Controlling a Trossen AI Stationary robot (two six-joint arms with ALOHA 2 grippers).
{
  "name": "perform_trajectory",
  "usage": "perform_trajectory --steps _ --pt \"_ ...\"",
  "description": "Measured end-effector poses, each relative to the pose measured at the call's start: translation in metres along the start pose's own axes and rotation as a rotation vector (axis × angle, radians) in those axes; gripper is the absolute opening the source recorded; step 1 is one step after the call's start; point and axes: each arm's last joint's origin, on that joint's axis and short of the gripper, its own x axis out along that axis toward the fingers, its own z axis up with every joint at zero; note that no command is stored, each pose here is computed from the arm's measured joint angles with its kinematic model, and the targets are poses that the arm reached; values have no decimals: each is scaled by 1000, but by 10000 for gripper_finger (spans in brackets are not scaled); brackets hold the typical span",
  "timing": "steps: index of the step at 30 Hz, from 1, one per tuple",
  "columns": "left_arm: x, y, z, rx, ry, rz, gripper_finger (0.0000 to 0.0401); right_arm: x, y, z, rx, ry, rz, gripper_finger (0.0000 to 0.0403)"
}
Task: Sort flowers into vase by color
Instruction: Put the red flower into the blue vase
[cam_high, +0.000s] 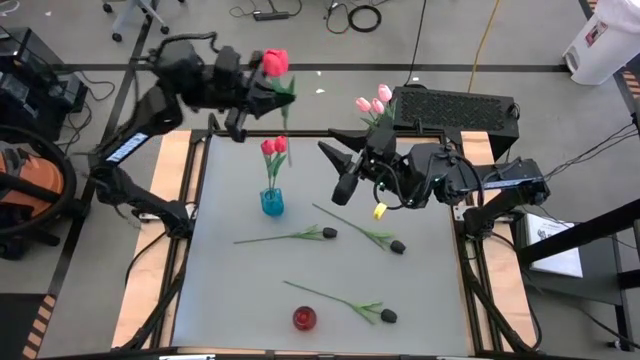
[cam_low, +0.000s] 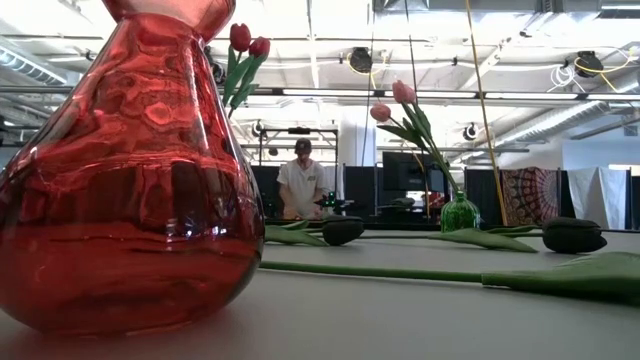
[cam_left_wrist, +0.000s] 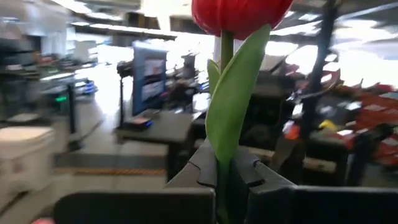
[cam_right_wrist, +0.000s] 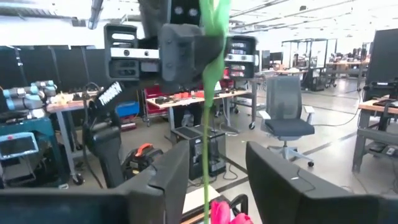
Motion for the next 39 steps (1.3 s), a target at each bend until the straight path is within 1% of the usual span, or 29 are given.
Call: perform_trajectory --steps 5,9,13,17,20,23,25,28,30,32,35,39 --pt "-35 -21 10 52 48 141 5 -4 -6 7 -2 -17 -9 157" --pt "-62 -38 17 73 69 226 5 -7 -12 13 -2 -28 -37 157" --pt "-92 -56 20 72 100 312 5 -16 -21 25 -36 -52 -55 157" --pt "-123 -73 20 82 139 417 5 -27 -31 37 -74 -70 -111 157" --pt "-144 -86 21 94 149 496 5 -37 -41 46 -126 -69 -149 157" --pt "-165 -98 21 107 141 561 5 -50 -53 52 -178 -29 -226 157" --pt "-178 -105 21 112 136 607 5 -59 -61 52 -219 23 -277 157" --pt "-199 -116 19 113 139 684 5 -73 -75 49 -234 100 -348 157" --pt "-212 -123 15 90 149 739 5 -83 -84 46 -222 146 -384 157" --pt "-225 -130 12 84 147 773 6 -94 -93 42 -194 191 -403 157" --pt "-243 -140 8 91 114 809 8 -108 -105 35 -147 255 -430 157" --pt "-261 -151 -1 104 89 852 9 -121 -116 26 -120 324 -467 157"
